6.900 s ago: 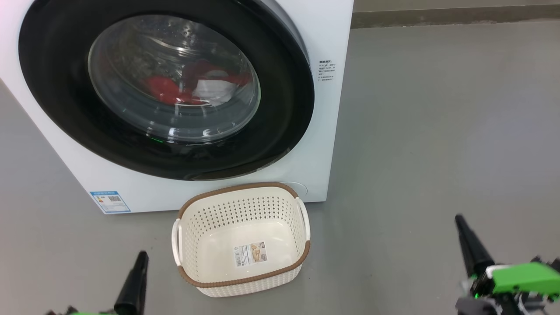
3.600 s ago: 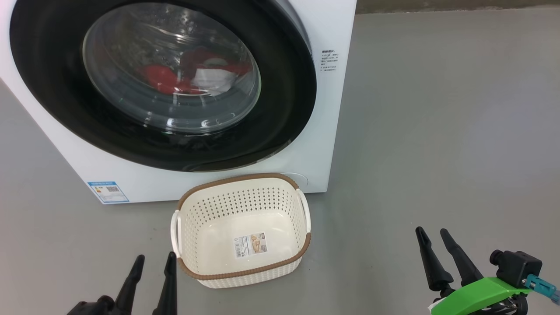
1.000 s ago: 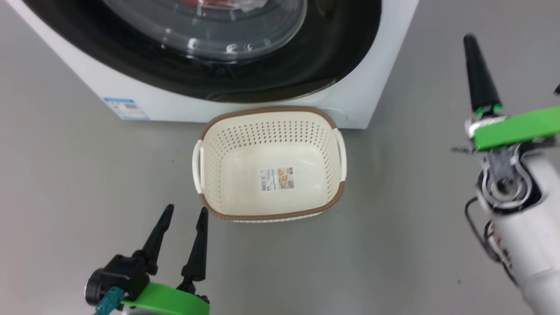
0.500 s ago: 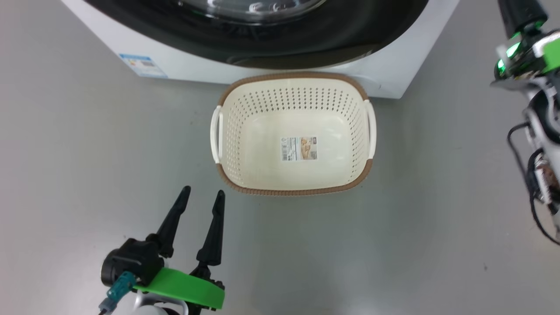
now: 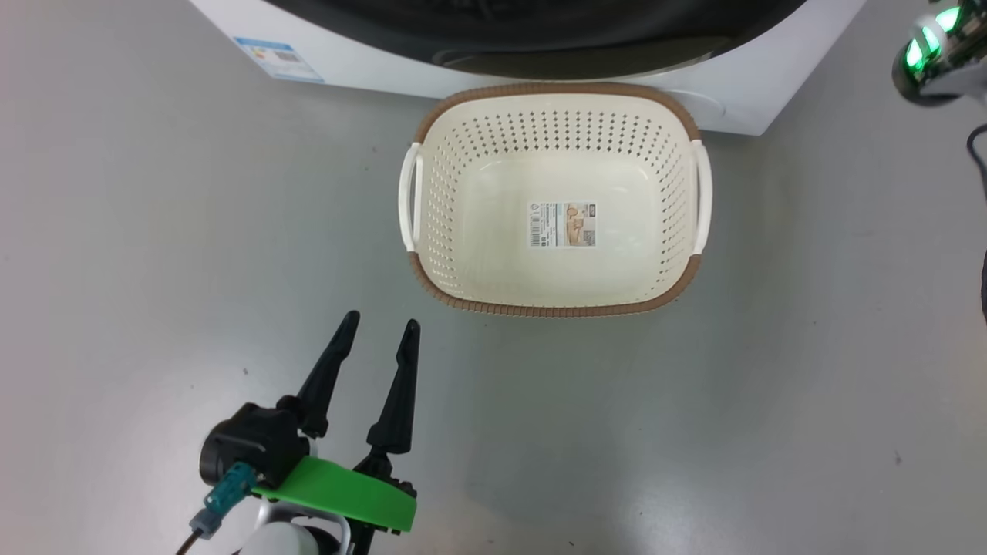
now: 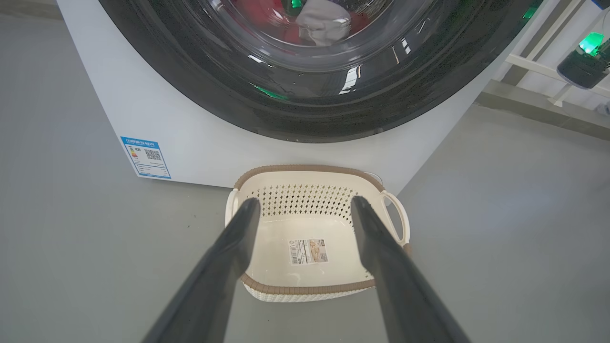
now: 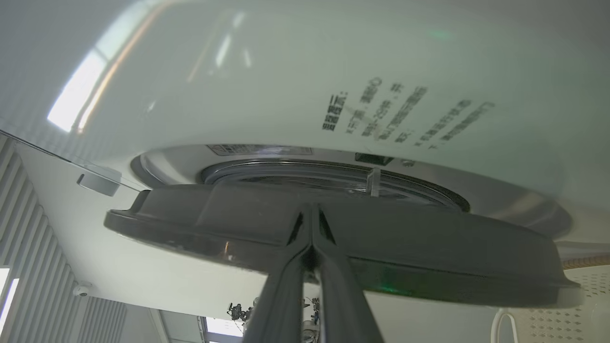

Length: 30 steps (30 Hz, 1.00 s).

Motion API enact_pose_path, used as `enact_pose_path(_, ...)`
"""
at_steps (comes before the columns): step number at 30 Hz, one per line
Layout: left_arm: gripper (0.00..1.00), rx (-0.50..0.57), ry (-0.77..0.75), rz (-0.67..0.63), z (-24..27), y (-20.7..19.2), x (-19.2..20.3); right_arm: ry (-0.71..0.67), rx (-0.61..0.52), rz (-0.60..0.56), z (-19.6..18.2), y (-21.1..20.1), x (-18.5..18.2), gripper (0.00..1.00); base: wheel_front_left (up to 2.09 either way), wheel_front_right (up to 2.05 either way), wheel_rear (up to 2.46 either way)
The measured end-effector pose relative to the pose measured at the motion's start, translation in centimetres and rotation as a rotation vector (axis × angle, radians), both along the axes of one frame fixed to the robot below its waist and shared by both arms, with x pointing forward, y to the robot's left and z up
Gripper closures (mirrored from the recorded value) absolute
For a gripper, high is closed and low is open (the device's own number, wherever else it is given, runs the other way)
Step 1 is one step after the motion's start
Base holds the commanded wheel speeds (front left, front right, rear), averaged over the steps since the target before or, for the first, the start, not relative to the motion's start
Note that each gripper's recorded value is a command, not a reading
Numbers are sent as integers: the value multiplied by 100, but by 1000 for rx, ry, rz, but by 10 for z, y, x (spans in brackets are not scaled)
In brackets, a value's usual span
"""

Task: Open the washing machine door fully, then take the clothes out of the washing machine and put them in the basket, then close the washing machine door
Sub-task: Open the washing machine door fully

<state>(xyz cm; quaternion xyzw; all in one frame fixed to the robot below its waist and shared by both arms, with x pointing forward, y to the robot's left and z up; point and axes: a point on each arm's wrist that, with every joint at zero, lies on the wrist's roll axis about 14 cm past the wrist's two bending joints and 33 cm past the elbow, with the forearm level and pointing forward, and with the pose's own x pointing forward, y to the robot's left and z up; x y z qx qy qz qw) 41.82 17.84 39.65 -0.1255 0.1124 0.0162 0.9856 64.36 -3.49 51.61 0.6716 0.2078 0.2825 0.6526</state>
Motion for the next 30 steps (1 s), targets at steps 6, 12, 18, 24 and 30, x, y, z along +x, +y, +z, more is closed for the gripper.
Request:
enact_pose_path(6, 0, -12, 2, 11, -1, 1, 3, -1, 14, 36, 1, 8, 11, 100, 0, 0, 0)
enact_pose_path(12, 0, -12, 8, 28, -1, 5, 1, -5, 19, 92, 2, 20, 11, 100, 0, 0, 0)
enact_pose_path(18, 0, -13, -6, 37, 4, 6, 0, -15, 7, 133, 7, 27, 4, 100, 0, 0, 0)
enact_pose_path(24, 0, -14, -33, 36, 15, 6, 1, -19, -8, 165, 12, 35, -9, 100, 0, 0, 0)
enact_pose_path(30, 0, -16, -70, 31, 28, 4, 1, -8, -24, 205, 13, 42, -31, 100, 0, 0, 0)
